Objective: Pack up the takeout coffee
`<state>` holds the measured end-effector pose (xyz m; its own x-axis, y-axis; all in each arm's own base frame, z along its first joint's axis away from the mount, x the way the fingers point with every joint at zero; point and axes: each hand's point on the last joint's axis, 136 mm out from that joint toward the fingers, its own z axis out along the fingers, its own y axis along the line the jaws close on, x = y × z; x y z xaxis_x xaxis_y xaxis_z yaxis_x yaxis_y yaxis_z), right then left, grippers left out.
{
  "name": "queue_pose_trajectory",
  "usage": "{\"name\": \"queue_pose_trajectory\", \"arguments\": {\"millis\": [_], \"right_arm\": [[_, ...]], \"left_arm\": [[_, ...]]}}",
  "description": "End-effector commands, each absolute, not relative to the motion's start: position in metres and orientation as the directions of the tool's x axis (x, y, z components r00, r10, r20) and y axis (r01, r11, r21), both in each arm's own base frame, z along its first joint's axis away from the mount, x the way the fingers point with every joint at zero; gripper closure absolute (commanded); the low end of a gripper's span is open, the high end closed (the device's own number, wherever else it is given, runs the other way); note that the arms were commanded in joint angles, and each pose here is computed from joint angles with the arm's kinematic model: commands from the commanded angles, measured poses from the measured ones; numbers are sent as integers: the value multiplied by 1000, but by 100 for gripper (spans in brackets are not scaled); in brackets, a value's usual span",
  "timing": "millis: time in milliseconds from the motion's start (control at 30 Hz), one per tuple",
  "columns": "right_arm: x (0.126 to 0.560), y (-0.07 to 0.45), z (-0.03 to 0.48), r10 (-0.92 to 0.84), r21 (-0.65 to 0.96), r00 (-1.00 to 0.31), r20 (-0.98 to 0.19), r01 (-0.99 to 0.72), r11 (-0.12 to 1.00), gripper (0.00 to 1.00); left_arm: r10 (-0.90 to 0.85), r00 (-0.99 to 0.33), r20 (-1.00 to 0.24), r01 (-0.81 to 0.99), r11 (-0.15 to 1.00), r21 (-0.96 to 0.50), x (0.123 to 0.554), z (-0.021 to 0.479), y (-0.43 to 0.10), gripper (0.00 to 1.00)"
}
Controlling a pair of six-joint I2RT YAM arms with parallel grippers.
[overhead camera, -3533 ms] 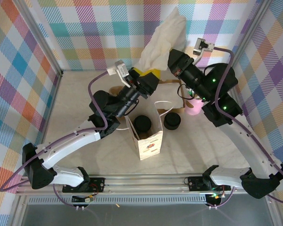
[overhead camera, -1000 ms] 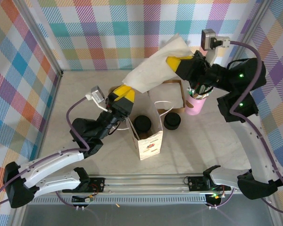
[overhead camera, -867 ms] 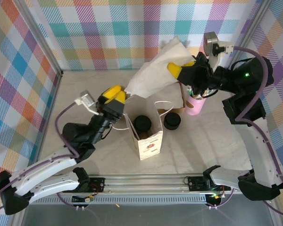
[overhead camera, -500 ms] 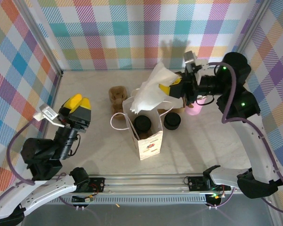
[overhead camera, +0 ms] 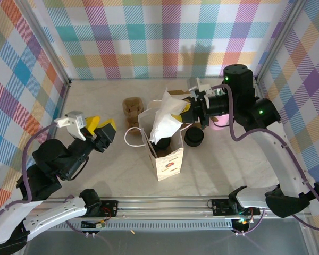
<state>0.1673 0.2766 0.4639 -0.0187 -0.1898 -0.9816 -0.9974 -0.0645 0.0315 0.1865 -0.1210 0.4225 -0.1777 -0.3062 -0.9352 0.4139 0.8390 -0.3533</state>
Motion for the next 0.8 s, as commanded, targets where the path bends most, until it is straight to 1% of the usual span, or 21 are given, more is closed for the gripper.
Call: {"name": "queue_pose_trajectory", "arguments": {"millis": [0,200,367,567,667,767], "right_arm": [[164,275,448,-235,-15,36,-971,-996,-91,100],[163,277,439,-270,-31,58,-961,-994,-103,100],[158,279,422,-320,-13,48,-946,-994,-111,100],[153,287,406,-363,3,45,-931,-991,-131,100],[152,291,399,-380,7,47,-924,-990,-140,96],[154,292,392,-392,14,43,-919,-990,-142,95]], "left_arm": [[-298,-196,-934,378,856,-352,188,410,-116,34],[-292,-195,-936,371,862,-346,193,406,-121,34],[-280,-198,-939,370,866,-336,196,400,-125,34],[-291,-164,-942,364,870,-332,198,407,-122,33],[-287,-151,-946,365,873,-324,199,409,-122,33],[-293,-142,-946,363,873,-325,199,412,-121,32]]}}
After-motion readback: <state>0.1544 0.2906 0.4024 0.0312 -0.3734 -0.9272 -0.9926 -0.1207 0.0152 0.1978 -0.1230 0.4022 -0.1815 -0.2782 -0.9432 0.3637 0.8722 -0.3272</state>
